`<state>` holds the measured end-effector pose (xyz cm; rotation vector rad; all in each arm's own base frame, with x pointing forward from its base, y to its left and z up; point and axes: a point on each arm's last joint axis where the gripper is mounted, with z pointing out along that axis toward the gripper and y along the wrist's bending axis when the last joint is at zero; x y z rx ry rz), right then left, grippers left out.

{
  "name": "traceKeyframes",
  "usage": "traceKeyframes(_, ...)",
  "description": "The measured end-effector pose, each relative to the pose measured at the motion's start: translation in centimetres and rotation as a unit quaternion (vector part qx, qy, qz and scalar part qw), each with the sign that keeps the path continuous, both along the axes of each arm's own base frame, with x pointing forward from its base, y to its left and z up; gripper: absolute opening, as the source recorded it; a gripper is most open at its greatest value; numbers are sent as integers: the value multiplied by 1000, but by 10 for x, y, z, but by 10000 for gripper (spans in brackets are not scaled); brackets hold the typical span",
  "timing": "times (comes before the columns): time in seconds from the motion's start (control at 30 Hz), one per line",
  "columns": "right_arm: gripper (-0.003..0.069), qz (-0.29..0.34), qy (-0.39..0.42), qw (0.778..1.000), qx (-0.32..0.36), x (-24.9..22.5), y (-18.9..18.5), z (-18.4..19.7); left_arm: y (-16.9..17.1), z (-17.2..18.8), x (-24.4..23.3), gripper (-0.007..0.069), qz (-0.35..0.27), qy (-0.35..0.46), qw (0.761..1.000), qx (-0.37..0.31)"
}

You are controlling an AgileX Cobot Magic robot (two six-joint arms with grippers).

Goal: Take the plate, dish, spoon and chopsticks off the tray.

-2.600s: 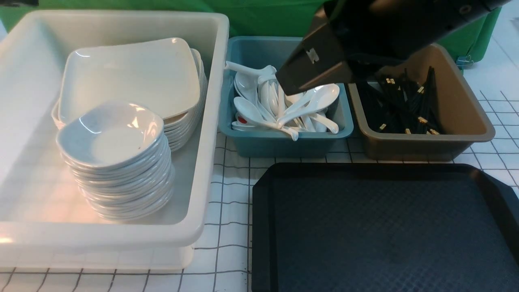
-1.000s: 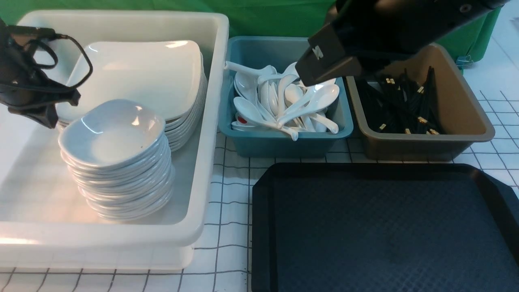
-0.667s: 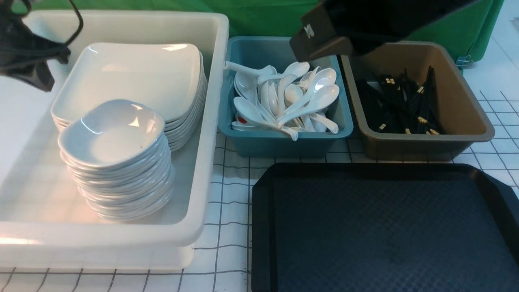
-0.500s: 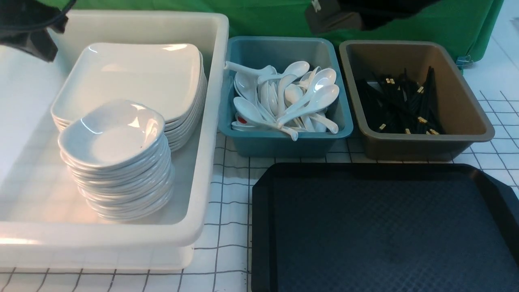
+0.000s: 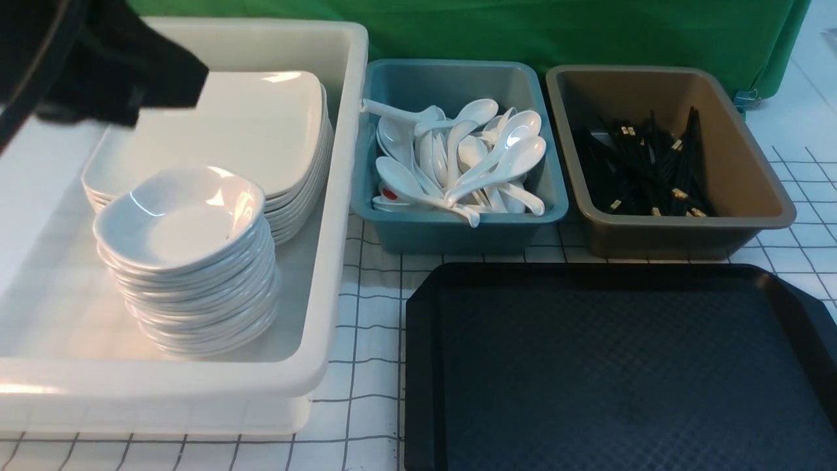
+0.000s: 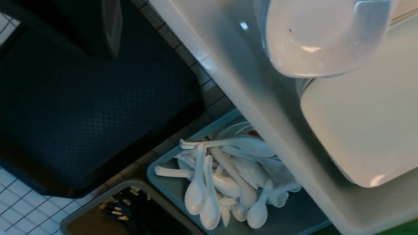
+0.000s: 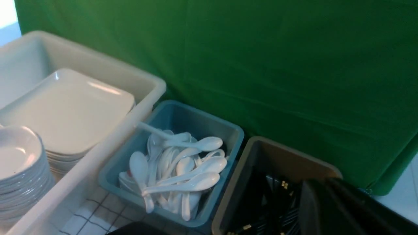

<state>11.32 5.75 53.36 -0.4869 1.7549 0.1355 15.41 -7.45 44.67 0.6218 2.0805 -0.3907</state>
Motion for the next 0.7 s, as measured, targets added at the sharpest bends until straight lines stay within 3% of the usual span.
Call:
traceKeyframes(0.2, 9, 25, -99, 993, 56, -63, -48, -46, 14, -48, -40, -3, 23, -21, 999, -36)
traceKeyframes(0.3, 9, 56, -166, 978, 111, -90, -63, -94, 23, -84, -61, -3, 40, -46, 997, -53)
traceKeyframes(0.53, 13, 112, -257, 943, 178, -111, -67, -169, 33, -137, -83, -3, 72, -95, 987, -107)
traceKeyframes(0.7, 33, 122, -263, 939, 183, -109, -63, -182, 34, -147, -81, -3, 89, -106, 981, -138)
